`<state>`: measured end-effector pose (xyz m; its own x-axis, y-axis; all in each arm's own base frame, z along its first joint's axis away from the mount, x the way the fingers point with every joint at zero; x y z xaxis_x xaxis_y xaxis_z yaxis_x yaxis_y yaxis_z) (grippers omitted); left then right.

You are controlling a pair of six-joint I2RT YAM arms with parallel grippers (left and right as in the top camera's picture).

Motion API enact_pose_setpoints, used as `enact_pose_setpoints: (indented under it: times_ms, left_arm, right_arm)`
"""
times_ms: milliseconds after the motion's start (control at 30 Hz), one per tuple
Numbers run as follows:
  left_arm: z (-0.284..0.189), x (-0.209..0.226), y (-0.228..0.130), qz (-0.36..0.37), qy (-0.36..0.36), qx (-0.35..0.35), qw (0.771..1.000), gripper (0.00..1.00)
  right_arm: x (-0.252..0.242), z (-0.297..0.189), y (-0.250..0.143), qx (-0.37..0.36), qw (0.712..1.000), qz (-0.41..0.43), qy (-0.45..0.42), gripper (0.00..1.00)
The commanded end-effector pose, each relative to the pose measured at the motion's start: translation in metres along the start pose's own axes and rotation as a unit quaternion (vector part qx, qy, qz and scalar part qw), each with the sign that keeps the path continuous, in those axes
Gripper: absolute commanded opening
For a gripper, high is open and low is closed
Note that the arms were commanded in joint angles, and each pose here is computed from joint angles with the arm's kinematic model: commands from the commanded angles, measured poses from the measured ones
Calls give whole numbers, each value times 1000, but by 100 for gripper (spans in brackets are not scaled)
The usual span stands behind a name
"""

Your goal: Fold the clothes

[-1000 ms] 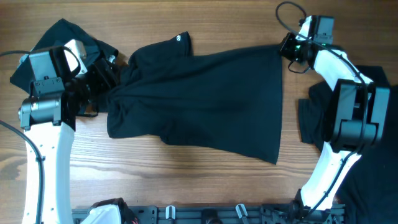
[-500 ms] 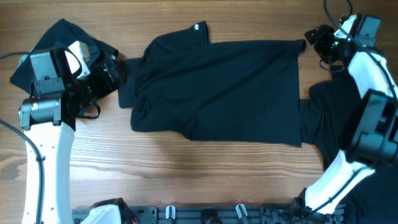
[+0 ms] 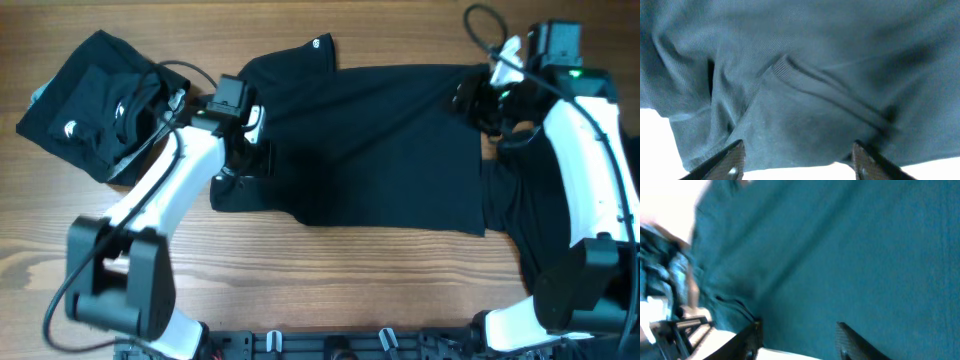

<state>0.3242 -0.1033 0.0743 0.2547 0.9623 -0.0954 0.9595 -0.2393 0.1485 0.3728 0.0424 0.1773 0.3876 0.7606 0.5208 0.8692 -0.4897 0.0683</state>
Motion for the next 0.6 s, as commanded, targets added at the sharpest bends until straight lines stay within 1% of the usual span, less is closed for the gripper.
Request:
enact_pose_setpoints:
  times_ms: [0, 33, 67, 167, 300, 367, 433, 467, 500, 533, 567]
  left_arm:
    - [17, 18, -19, -50, 41, 56, 996, 27]
    - [15, 26, -25, -72, 57, 67, 994, 22]
    - [12, 37, -28, -92, 76, 71, 990, 22]
    - [12, 50, -32, -109, 83, 75, 988, 24]
    - [17, 64, -39, -133, 85, 78, 984, 23]
    - [16, 69, -39, -140, 85, 77, 984, 24]
    - [15, 71, -40, -144, 85, 78, 983, 25]
    - [15, 71, -40, -143, 85, 77, 983, 25]
    - [15, 71, -40, -142, 85, 77, 983, 26]
    - [15, 71, -40, -142, 85, 77, 983, 26]
    - [14, 71, -40, -142, 85, 77, 983, 26]
  right_arm:
    - [-30, 28, -31, 54, 996, 7, -68, 40]
    - [-40, 34, -42, 73, 994, 18, -81, 40]
    - [-60, 43, -58, 93, 988, 53, -109, 40]
    - [-88, 60, -83, 119, 978, 97, -142, 42]
    - [-118, 85, -109, 126, 966, 161, -159, 46]
    - [-132, 95, -121, 126, 960, 183, -169, 45]
    - [-150, 97, -128, 114, 952, 198, -203, 36]
    - [-157, 97, -130, 109, 948, 205, -219, 20]
    - [-161, 95, -134, 112, 945, 206, -230, 9]
    - [-164, 92, -138, 117, 939, 214, -241, 4]
    - [-169, 88, -142, 119, 932, 225, -257, 4]
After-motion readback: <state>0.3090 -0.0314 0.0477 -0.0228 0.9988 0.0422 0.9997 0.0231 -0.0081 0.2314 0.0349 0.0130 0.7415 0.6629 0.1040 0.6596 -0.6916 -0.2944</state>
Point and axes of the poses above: each gripper's point midway between its finger pads, its own z axis out along the fingers, its own x axis along the line the jaws close on, y = z × x, the point moved 2 cm from there along -z, back along the fingers, and after that the axes turned 11 degrees about z, right-handed, at the moved point
